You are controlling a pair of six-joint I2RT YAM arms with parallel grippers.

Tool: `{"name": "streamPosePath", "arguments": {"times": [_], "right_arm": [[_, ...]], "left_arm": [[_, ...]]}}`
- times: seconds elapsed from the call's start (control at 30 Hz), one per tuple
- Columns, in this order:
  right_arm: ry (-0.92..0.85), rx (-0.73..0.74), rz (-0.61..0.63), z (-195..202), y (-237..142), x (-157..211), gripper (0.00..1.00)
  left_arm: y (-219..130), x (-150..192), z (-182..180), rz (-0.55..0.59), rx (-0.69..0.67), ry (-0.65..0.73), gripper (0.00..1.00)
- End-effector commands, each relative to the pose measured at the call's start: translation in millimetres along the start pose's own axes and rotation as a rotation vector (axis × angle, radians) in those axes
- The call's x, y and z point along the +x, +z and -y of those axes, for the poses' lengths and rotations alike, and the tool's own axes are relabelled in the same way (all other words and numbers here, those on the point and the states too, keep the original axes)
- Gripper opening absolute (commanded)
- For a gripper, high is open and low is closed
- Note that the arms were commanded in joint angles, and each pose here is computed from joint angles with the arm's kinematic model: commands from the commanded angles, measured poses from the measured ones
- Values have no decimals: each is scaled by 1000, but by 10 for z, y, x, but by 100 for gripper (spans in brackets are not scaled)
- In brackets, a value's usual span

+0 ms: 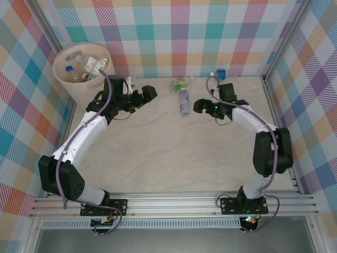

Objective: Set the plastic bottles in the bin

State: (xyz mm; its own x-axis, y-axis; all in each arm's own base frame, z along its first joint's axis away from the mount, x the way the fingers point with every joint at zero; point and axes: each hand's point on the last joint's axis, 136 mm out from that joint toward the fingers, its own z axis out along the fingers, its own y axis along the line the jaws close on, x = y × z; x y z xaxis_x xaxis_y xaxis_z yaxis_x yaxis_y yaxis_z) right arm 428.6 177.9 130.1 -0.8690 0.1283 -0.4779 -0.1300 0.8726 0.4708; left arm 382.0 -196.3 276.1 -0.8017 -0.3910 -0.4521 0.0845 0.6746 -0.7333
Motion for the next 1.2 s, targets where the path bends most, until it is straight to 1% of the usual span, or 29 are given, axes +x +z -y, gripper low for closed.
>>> {"name": "streamPosePath", "arguments": {"times": [0.0, 0.17, 0.27, 0.5, 0.77, 0.9, 1.0, 1.07, 1.17], "right_arm": [[-53, 10, -38, -121, 141, -14, 100], [-107, 21, -93, -246, 434, -1, 99], [-123, 60, -118, -261, 578, -4, 98], [-121, 201, -153, -152, 921, -50, 91], [-147, 252, -180, -179, 1220, -61, 84], [-154, 306, -165, -91, 1304, -78, 76], [-173, 307, -148, -103, 1312, -132, 69], [-190, 288, -139, -159, 1258, -152, 64], [-245, 251, -86, -271, 1092, -187, 56]], "left_arm": [[-148, -40, -14, 85, -11, -10, 100], [-153, 105, -214, 74, -61, -34, 100], [-163, 147, -314, 78, -95, -39, 100], [-142, 204, -443, 73, -135, -46, 100], [-83, 250, -528, 55, -156, -52, 100], [-53, 260, -540, 46, -156, -55, 100], [-33, 271, -543, 37, -152, -59, 100], [-24, 276, -533, 33, -146, -59, 100], [-14, 297, -527, 28, -132, -60, 100]]}}
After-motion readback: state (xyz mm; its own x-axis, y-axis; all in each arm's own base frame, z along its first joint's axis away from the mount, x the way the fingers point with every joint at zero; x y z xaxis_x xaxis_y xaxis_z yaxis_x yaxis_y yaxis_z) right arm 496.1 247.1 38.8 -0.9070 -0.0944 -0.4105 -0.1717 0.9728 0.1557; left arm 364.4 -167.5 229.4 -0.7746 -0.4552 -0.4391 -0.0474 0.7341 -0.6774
